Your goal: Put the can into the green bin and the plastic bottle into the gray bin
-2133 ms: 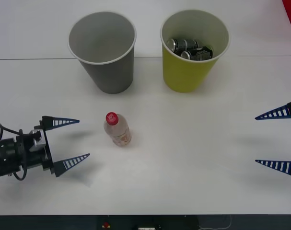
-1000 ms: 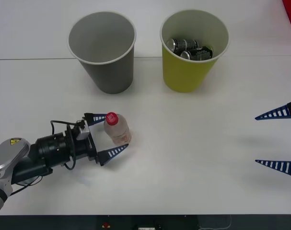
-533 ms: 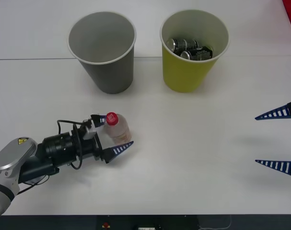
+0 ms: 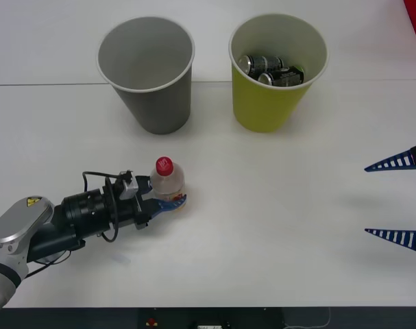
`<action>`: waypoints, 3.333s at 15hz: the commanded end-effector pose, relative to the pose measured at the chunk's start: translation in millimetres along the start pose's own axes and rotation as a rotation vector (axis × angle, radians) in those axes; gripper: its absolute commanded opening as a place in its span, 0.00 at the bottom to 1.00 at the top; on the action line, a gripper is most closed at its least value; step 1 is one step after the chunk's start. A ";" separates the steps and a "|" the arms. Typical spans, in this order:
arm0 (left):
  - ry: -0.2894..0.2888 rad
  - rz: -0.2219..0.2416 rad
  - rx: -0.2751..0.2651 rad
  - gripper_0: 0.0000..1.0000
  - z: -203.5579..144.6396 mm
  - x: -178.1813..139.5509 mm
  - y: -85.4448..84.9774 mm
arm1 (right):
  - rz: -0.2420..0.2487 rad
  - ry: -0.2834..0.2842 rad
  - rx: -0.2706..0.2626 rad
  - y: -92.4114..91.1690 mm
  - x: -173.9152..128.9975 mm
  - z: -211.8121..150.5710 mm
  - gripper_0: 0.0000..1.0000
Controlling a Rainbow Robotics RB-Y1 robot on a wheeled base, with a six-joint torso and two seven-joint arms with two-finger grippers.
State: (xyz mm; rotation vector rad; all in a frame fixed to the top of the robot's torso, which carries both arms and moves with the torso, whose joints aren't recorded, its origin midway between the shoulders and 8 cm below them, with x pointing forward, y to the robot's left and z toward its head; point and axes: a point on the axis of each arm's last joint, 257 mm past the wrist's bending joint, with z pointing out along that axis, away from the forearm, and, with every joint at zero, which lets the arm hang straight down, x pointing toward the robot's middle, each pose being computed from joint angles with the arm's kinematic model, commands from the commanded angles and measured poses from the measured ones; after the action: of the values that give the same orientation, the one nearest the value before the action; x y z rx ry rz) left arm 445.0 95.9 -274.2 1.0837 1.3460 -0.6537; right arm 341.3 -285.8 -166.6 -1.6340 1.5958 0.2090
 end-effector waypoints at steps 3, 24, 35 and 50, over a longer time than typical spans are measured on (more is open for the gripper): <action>0.037 -0.081 0.054 0.00 -8.0 -13.2 -9.8 | 0.000 0.000 0.000 0.0 0.0 0.0 1.00; 0.126 -0.511 -0.253 0.00 -106.3 -165.4 29.6 | 0.000 0.000 0.000 0.0 0.0 0.0 1.00; 0.212 -0.397 -0.322 0.00 -122.7 -243.3 101.7 | 0.000 0.000 0.000 0.0 0.0 0.0 1.00; 0.338 -0.350 -0.301 0.00 -13.7 -265.0 219.3 | 0.000 0.000 0.000 0.0 0.0 0.0 1.00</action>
State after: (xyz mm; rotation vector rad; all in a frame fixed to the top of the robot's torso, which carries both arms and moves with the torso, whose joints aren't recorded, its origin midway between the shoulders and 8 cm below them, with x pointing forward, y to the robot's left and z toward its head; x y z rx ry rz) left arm 583.3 147.8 35.6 0.7381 1.8841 -0.5070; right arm 341.3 -285.8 -166.6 -1.6340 1.5958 0.2090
